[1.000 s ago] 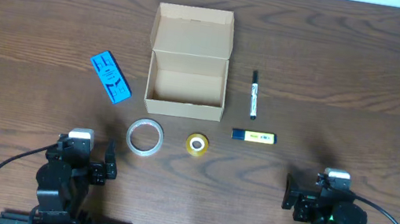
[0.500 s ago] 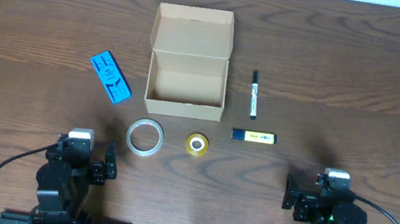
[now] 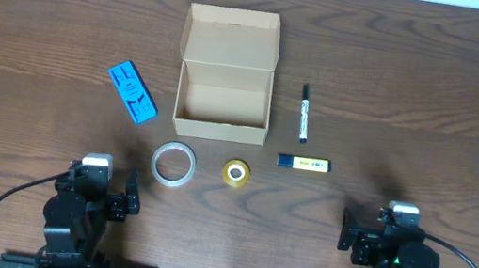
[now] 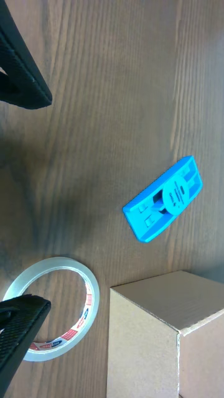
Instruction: Pack container
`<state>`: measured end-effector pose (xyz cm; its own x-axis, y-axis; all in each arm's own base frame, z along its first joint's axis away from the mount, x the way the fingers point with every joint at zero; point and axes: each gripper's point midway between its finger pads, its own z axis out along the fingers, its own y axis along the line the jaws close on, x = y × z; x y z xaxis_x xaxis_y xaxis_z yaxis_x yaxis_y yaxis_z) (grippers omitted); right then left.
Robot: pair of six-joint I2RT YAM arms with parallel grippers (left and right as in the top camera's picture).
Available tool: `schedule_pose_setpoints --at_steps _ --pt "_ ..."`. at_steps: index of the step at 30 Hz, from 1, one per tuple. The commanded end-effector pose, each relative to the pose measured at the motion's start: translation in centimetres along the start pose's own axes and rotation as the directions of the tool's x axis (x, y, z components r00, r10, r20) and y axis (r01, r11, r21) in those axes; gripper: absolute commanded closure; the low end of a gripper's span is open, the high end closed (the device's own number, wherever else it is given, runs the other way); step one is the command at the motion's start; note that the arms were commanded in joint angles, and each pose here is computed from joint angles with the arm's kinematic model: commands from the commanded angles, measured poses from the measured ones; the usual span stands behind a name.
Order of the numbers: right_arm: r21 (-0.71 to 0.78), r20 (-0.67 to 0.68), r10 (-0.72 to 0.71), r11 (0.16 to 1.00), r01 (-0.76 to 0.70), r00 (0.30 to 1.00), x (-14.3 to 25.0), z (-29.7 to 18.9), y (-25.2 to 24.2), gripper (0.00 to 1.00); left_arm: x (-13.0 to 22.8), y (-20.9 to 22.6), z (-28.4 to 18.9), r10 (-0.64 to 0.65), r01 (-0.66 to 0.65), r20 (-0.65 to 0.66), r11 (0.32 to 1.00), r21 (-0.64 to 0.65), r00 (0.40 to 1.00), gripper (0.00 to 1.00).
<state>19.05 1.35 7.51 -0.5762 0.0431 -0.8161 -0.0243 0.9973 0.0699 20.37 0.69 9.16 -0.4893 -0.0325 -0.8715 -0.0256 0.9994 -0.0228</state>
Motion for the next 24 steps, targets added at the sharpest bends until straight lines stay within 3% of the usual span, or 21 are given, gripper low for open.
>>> schedule_pose_setpoints --at_steps 1,14,24 --pt "0.004 0.004 0.022 1.0 -0.022 1.0 0.1 0.1 -0.1 0.01 0.1 0.1 0.1 0.008 -0.008 0.005 1.0 -0.002 1.0 0.05" --pt "-0.087 -0.044 0.037 0.995 -0.04 0.998 -0.8 -0.4 1.6 0.01 0.1 0.1 0.1 0.008 -0.008 0.005 1.0 -0.002 1.0 0.05" --pt "-0.148 -0.223 -0.009 0.989 -0.025 0.975 -8.3 -0.7 4.1 0.01 0.1 0.1 0.1 0.008 -0.008 0.005 1.0 -0.002 1.0 0.05"
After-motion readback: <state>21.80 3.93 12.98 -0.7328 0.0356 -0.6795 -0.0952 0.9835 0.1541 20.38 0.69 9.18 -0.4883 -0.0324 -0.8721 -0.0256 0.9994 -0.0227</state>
